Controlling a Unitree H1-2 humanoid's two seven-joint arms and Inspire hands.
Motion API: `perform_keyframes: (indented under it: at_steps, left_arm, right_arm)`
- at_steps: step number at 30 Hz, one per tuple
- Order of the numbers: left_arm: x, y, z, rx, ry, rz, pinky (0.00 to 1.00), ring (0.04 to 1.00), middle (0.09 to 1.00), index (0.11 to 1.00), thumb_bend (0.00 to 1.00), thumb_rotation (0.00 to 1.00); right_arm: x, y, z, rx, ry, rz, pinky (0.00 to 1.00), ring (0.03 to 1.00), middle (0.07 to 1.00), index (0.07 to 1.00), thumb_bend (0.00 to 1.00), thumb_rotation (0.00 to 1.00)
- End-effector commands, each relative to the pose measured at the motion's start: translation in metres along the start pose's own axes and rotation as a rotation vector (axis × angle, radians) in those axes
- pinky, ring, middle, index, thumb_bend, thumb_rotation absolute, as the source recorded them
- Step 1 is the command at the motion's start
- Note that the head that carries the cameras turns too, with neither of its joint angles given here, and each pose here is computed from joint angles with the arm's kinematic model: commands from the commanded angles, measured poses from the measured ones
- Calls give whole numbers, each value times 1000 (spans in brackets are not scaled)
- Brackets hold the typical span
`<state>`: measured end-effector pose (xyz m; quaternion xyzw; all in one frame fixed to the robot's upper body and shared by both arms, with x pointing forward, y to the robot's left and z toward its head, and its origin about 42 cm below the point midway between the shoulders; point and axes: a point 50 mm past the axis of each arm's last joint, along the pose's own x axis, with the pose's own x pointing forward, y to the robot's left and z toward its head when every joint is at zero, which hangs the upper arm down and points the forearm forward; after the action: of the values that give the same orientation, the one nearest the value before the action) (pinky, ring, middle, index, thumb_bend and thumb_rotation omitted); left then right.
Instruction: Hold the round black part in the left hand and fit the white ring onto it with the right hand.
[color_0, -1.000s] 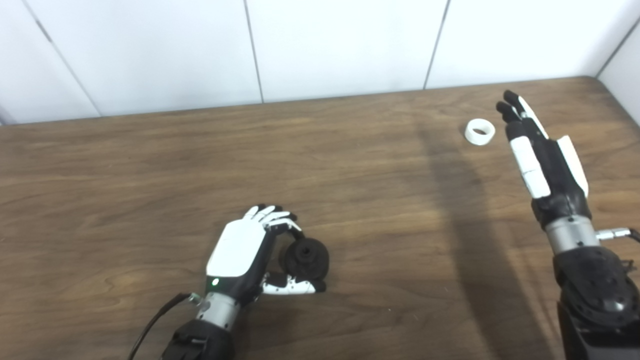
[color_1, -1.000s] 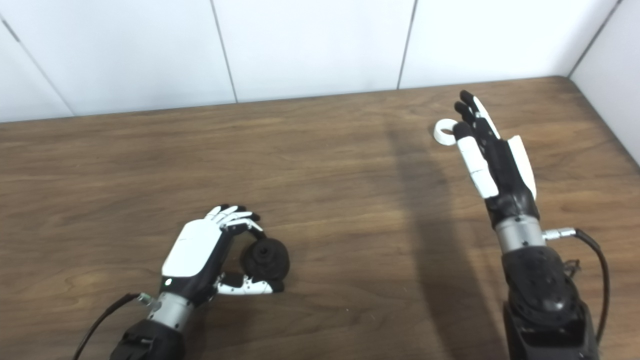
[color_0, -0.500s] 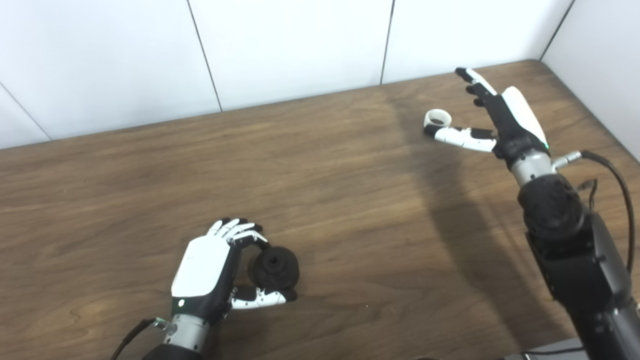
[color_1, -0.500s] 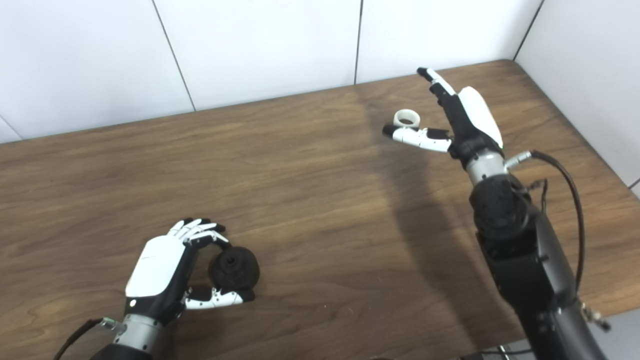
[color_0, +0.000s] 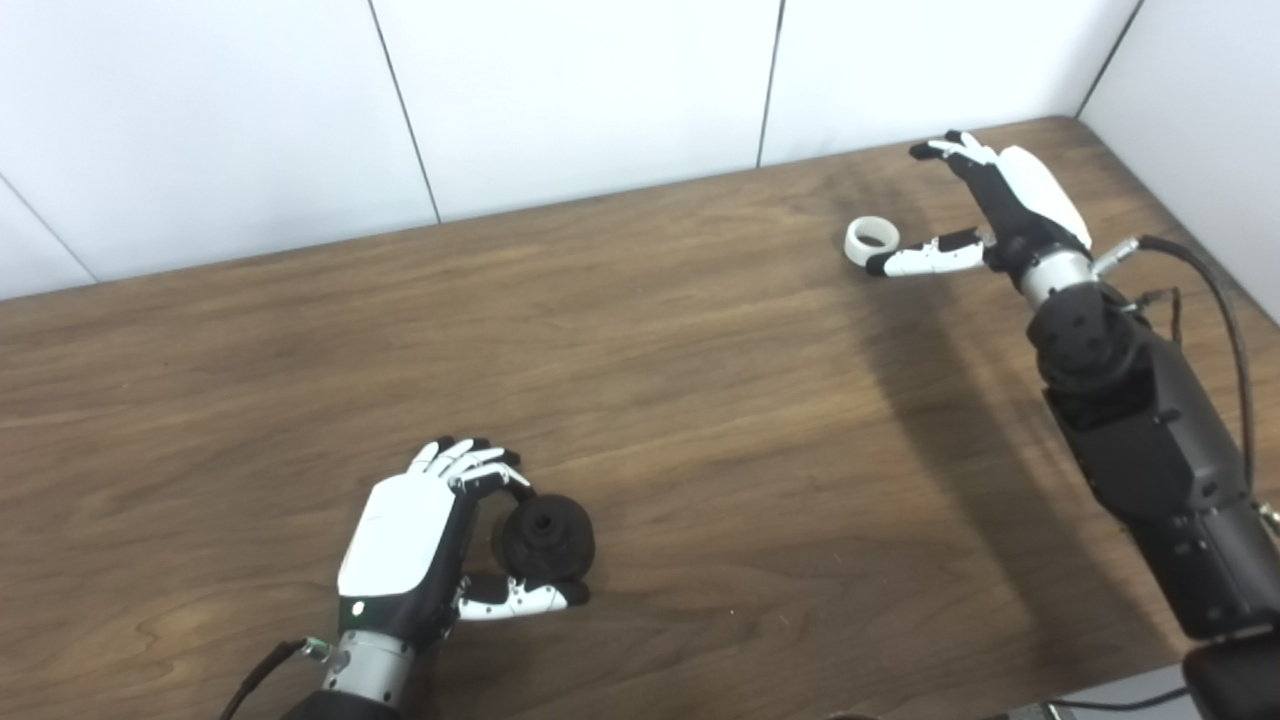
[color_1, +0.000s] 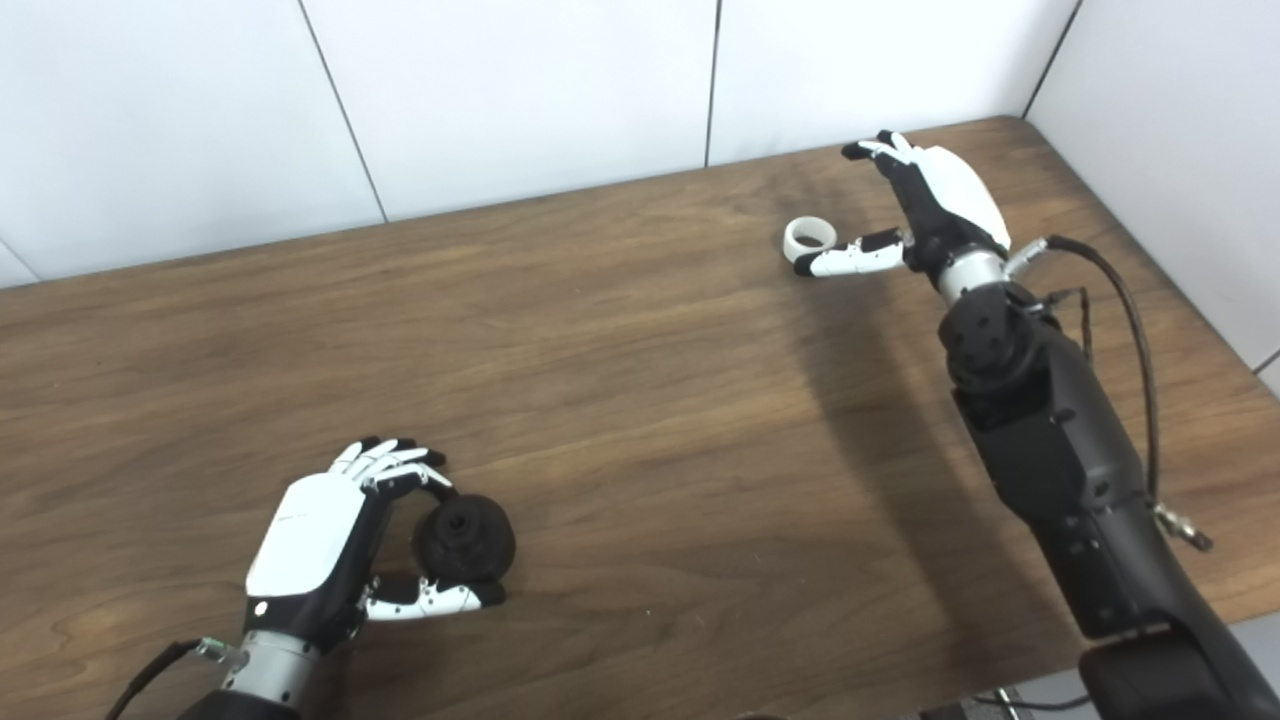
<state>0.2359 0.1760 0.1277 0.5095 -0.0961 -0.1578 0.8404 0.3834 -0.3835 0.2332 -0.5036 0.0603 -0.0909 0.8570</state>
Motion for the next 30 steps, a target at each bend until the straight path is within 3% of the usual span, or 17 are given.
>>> perform_keyframes:
  at_steps: [1, 13, 20, 30]
  left_arm:
    - [-7, -11, -14, 35, 54, -68, 939, 874, 785, 485, 525, 56]
    - [-9, -12, -13, 30, 45, -66, 933, 869, 786, 484, 525, 54]
    - [-11, -12, -12, 26, 45, -65, 931, 865, 784, 484, 525, 54]
    - [-12, -12, -6, 24, 46, -73, 931, 870, 787, 484, 525, 56]
  right_arm:
    - [14, -28, 14, -50, -42, -67, 918, 988, 978, 852, 828, 299]
    - [39, -19, 17, -99, 28, 12, 973, 1000, 1000, 802, 844, 284]
    - [48, -12, 24, -151, 37, 48, 934, 1000, 1000, 768, 867, 306]
    - [58, -14, 25, -144, 59, 56, 957, 1000, 1000, 713, 849, 266]
